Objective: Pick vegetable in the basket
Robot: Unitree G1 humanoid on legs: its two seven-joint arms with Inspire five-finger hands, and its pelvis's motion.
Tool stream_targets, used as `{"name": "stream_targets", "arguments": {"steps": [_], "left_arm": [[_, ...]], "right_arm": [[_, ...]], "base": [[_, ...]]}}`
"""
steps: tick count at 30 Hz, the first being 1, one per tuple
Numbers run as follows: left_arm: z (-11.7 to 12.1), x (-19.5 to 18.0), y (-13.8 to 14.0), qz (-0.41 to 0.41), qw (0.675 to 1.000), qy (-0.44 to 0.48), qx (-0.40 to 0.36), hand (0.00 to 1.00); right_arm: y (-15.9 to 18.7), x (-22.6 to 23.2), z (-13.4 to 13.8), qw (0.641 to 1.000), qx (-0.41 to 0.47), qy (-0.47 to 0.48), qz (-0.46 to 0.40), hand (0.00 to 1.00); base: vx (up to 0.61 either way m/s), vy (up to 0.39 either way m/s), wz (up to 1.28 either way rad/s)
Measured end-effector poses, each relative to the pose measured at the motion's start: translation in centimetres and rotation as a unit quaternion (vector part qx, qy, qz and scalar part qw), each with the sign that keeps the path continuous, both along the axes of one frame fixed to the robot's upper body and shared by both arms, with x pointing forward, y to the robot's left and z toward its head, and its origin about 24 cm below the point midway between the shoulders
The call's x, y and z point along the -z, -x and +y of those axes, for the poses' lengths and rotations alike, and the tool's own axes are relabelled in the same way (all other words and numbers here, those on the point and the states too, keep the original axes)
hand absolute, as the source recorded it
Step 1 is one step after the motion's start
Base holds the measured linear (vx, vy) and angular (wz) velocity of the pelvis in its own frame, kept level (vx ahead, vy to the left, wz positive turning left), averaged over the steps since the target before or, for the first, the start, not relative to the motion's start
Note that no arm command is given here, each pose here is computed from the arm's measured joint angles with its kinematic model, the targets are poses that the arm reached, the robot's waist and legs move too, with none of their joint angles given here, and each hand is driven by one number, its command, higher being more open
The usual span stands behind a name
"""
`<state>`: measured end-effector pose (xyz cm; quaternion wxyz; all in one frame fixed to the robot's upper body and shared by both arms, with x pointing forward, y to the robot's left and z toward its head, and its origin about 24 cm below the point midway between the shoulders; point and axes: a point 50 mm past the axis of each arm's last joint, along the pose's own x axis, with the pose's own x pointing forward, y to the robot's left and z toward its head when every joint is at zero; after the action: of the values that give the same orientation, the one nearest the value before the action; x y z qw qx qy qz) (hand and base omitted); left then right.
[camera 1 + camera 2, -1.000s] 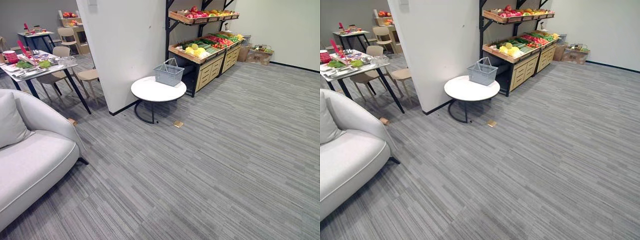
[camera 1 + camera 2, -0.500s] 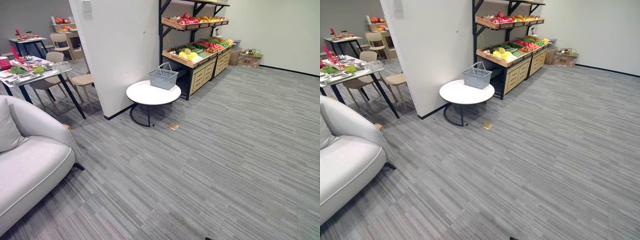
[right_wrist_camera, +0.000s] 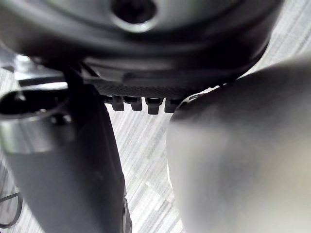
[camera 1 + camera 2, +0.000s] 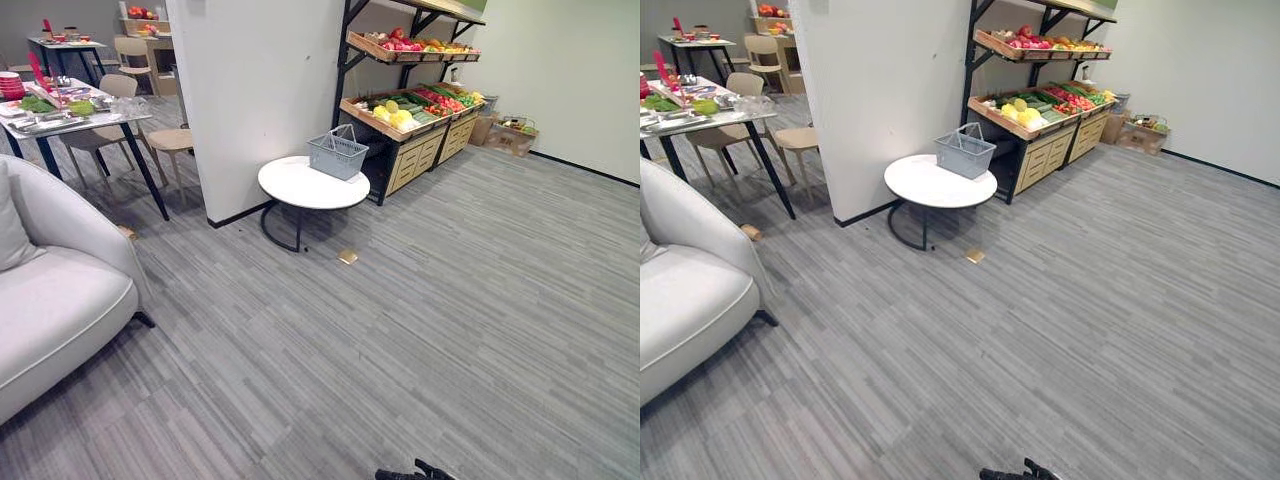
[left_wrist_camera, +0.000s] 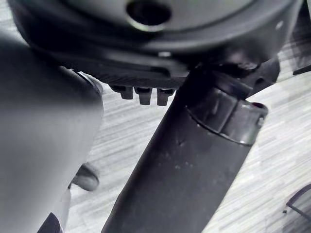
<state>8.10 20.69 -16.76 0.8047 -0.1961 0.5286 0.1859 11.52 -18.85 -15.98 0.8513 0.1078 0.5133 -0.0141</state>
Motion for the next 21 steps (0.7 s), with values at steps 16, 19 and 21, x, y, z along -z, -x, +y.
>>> {"name": "stream_targets", "arguments": {"steps": [16, 19, 21], "left_arm": [[-0.4, -0.3, -0.9, -0.034, 0.998, 0.015, -0.048, 1.0], [-0.1, -0.4, -1.2, -0.048, 0.997, 0.008, -0.06, 1.0], [-0.3, -0.5, -1.4, -0.056, 0.997, 0.008, -0.061, 1.0]], "right_arm": [[0.4, 0.2, -1.0, 0.999, 0.018, 0.018, 0.045, 1.0], [1.5, 0.6, -0.6, 0.997, 0.019, 0.008, 0.076, 1.0], [1.3, 0.7, -0.2, 0.997, 0.027, -0.006, 0.077, 1.0]], "base": [[0.44, -0.345, -0.01], [0.23, 0.011, -0.26], [0.23, 0.115, -0.43]]}}
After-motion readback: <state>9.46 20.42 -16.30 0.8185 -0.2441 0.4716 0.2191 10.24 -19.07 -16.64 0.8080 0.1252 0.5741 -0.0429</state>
